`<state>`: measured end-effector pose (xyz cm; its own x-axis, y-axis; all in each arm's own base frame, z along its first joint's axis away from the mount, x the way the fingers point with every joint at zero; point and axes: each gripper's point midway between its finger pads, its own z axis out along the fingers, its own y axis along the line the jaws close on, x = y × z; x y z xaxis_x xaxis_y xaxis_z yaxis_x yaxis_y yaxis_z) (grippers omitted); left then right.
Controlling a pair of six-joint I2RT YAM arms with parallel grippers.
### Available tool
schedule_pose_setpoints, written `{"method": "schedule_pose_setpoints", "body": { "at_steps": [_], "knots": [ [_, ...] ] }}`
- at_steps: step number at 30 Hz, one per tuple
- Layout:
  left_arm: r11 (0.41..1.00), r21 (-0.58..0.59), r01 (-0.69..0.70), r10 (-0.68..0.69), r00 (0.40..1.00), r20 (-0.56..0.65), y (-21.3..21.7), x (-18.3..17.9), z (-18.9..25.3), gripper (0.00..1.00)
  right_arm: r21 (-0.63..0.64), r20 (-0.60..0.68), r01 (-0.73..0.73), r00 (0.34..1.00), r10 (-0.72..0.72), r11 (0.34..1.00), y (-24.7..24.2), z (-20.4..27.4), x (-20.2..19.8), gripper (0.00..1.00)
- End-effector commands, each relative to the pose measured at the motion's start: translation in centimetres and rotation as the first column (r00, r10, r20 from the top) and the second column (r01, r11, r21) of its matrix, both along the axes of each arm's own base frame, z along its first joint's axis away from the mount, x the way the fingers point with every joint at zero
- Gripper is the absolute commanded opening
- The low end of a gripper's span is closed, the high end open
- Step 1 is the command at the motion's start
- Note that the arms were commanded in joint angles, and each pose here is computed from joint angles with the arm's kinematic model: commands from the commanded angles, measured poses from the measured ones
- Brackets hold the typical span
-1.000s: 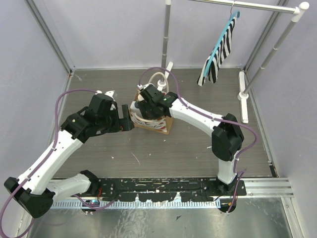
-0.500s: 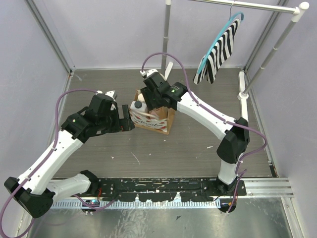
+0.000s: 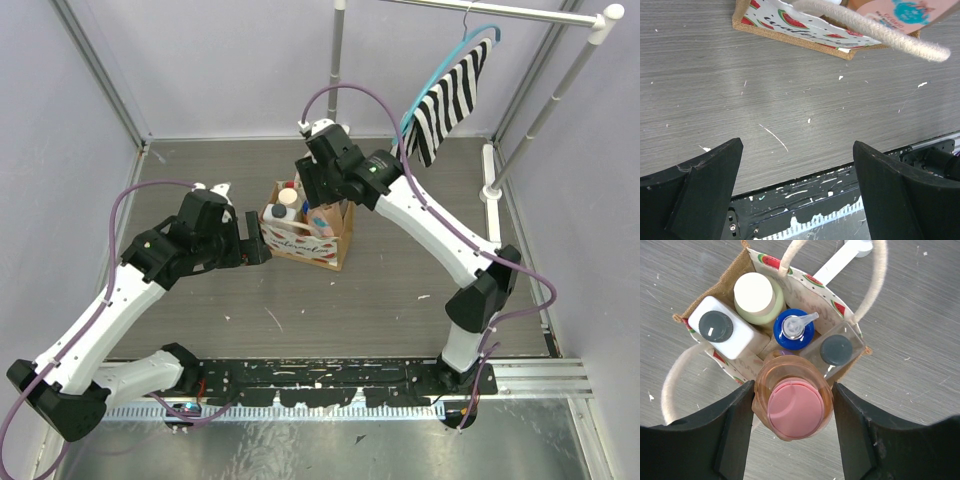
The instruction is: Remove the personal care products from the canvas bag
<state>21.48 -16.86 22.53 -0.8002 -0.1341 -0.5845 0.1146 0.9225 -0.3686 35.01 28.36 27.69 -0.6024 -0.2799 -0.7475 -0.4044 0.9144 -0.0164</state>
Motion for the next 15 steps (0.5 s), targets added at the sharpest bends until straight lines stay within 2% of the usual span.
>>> {"method": "schedule_pose_setpoints", "body": {
  "at_steps": [1, 15],
  "knots": [
    [1.0, -0.017, 0.022, -0.022, 1.0, 0.002, -0.3, -0.1, -0.1, 0.99, 0.145, 0.266, 0.092, 0.955, -0.129, 0.985, -4.8, 11.8, -0.2, 0.29],
    [0.999, -0.018, 0.042, -0.043, 0.999, -0.024, -1.1, 0.3, -0.6, 0.99, 0.146, 0.222, 0.202, 0.947, -0.231, 0.969, -10.9, 9.8, -1.2, 0.26]
  ]
}}
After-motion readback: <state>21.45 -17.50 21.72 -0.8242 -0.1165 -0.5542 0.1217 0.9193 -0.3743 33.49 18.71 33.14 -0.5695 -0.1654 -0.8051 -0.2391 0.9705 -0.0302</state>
